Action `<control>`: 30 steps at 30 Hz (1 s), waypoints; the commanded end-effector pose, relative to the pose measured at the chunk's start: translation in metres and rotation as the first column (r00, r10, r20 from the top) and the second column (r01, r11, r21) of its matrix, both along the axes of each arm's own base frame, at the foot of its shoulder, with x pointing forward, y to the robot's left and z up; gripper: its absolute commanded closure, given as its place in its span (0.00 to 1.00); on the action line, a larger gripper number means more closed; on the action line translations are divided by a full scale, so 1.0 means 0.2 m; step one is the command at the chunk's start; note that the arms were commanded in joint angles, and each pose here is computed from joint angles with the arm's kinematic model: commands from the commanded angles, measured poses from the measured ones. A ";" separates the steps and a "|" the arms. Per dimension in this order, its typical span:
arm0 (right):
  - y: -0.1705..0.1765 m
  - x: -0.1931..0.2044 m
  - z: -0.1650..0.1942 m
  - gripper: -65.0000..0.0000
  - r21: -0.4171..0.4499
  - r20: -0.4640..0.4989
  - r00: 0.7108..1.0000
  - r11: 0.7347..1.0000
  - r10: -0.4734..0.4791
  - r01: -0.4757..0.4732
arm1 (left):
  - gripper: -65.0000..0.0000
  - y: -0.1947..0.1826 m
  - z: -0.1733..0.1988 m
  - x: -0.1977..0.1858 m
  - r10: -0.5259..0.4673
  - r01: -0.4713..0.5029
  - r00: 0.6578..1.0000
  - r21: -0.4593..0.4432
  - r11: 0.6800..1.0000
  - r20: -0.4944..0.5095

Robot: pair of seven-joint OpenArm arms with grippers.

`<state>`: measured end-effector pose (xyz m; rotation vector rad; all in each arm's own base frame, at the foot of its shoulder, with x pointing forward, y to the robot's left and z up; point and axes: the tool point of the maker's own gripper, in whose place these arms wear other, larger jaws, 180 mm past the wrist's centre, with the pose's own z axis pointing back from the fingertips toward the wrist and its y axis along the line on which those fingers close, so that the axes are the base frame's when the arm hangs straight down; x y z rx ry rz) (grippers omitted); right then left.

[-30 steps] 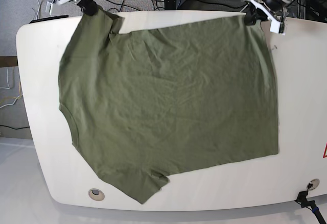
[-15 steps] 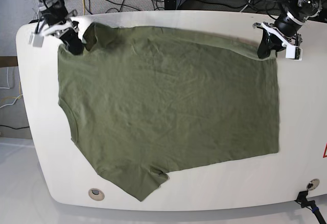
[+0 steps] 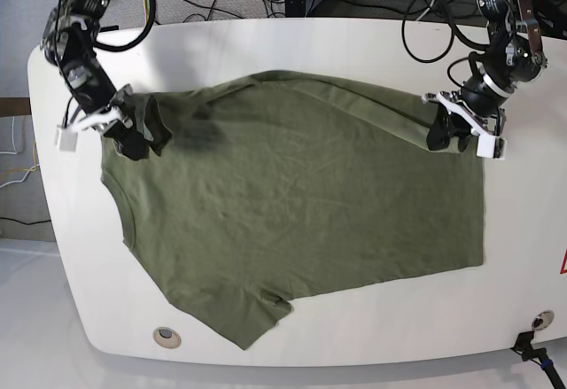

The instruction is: Fold the T-shirt properly

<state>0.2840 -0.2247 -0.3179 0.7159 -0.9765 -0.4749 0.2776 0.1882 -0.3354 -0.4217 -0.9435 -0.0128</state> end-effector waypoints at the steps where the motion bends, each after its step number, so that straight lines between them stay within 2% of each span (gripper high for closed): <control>1: -0.04 0.10 0.08 1.00 0.005 0.064 0.998 1.000 -0.006 0.005 | 1.00 0.05 0.02 0.07 0.054 -0.054 0.998 -0.025 0.998 0.020; 5: -0.09 0.23 0.07 1.00 0.043 0.067 0.997 0.999 -0.026 0.023 | 1.00 0.10 0.00 0.17 0.090 -0.089 0.996 -0.051 0.995 0.016; 12: -0.01 0.44 0.04 1.00 0.101 0.052 0.998 0.995 0.020 -0.025 | 1.00 0.13 0.04 0.31 0.120 -0.116 0.992 -0.080 0.990 0.040; 16: 0.03 0.55 0.07 1.00 0.038 0.062 0.997 0.998 0.050 -0.053 | 1.00 0.26 0.07 0.32 0.187 -0.182 0.981 -0.083 0.980 0.056; 23: 0.07 0.64 0.11 1.00 -0.037 0.073 0.995 0.998 0.061 -0.058 | 1.00 0.35 0.06 0.29 0.231 -0.227 0.972 -0.075 0.971 0.053; 30: 0.11 0.66 0.01 1.00 0.006 0.020 0.998 0.999 0.053 -0.053 | 1.00 0.35 0.07 0.30 0.233 -0.229 0.971 -0.077 0.970 0.054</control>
